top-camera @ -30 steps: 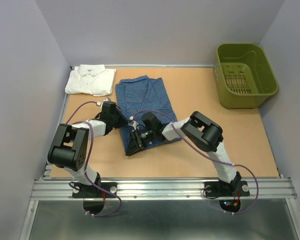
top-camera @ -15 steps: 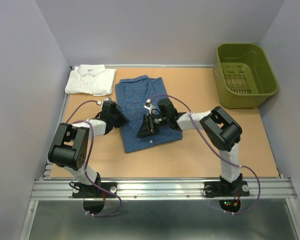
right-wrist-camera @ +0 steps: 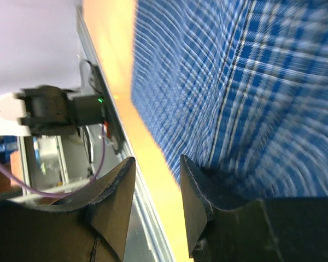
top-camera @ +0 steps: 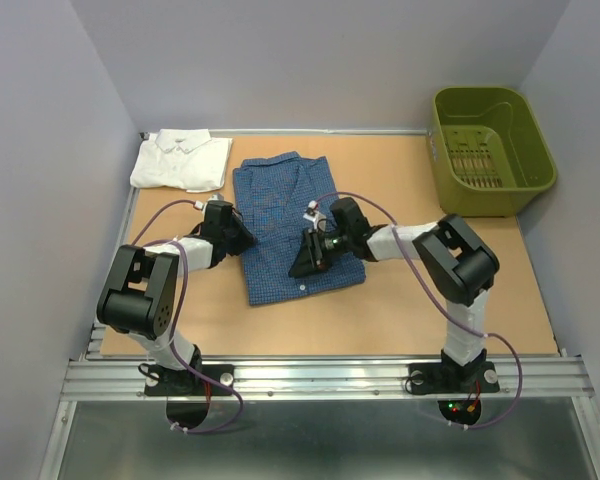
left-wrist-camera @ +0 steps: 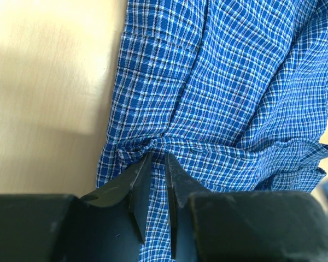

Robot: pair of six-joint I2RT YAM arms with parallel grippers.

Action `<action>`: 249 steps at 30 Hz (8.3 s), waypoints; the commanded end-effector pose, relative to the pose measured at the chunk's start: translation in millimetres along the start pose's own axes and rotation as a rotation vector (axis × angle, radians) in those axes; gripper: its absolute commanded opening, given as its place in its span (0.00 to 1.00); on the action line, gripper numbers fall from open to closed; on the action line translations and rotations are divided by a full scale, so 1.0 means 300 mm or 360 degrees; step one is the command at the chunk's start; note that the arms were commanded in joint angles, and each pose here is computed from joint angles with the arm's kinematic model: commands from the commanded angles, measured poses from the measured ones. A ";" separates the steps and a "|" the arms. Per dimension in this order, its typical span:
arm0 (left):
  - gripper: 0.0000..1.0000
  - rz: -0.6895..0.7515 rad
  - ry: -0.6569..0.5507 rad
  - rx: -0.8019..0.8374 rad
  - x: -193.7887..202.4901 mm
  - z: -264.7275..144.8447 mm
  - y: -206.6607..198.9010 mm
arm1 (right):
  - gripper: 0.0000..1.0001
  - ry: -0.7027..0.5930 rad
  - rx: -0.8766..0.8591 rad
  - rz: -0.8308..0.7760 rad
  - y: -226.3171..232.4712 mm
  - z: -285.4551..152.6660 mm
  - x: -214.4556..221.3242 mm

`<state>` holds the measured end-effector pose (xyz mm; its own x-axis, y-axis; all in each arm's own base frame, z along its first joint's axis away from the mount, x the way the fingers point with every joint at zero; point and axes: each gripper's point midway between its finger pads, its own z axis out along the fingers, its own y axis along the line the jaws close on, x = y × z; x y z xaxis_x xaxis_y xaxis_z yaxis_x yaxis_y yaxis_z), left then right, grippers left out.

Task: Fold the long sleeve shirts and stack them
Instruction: Fold the shirt

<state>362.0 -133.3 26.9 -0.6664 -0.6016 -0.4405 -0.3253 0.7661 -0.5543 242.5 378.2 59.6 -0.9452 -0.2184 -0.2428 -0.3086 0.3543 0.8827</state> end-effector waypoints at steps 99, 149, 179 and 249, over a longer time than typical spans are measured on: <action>0.77 0.1210 -0.0093 0.0548 0.435 -0.526 -0.594 | 1.00 -0.1550 0.1522 0.0224 -0.100 -1.061 -0.221; 0.06 0.1473 0.0428 0.0197 0.775 -0.283 -0.670 | 1.00 -0.1249 0.0904 0.0608 -0.251 -0.730 -0.122; 0.72 0.0796 0.0305 0.0465 0.454 -0.430 -0.716 | 0.00 -0.0944 0.0757 0.0437 -0.383 -0.584 -0.101; 0.19 -0.0162 0.0289 0.0098 0.327 -0.199 -0.034 | 0.06 -0.0173 0.2612 -0.1307 0.021 -0.320 -0.436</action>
<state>256.9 -185.8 23.2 -0.7820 -0.5717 -0.2484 -0.3493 0.7319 -0.5850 382.0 300.6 123.2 -0.5312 -0.7361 -0.4195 -0.3883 0.6516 -0.6516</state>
